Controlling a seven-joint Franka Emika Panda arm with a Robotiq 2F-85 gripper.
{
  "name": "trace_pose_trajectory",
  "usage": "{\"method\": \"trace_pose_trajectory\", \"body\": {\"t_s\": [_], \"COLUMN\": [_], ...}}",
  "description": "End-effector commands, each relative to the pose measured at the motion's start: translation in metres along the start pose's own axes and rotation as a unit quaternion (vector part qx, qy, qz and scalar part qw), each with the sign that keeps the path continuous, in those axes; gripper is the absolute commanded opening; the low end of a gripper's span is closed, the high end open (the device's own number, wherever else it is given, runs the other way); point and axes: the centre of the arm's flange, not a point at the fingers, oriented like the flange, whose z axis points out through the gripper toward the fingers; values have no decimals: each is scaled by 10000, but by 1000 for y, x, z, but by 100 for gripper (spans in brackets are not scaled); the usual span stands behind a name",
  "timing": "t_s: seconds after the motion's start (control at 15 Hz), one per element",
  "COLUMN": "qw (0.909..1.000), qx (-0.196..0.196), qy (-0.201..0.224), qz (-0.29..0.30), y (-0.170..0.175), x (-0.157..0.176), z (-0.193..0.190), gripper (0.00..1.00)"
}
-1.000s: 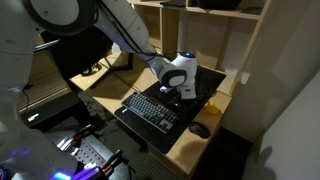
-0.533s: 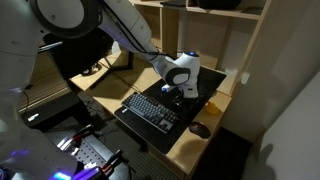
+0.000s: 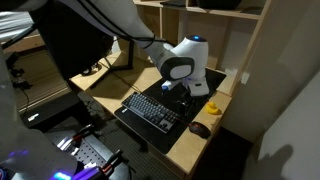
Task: Press the button in the top right corner of the keyboard
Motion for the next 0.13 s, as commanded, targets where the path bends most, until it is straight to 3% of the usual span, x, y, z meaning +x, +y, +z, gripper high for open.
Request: {"method": "trace_pose_trajectory", "body": {"t_s": [0.0, 0.07], "qw": [10000, 9999], "qx": [49, 74], "qy": [-12, -35], "qz": [-49, -85], "y": [12, 22], "x": [7, 11], "z": [-15, -28], "gripper": [100, 100]}}
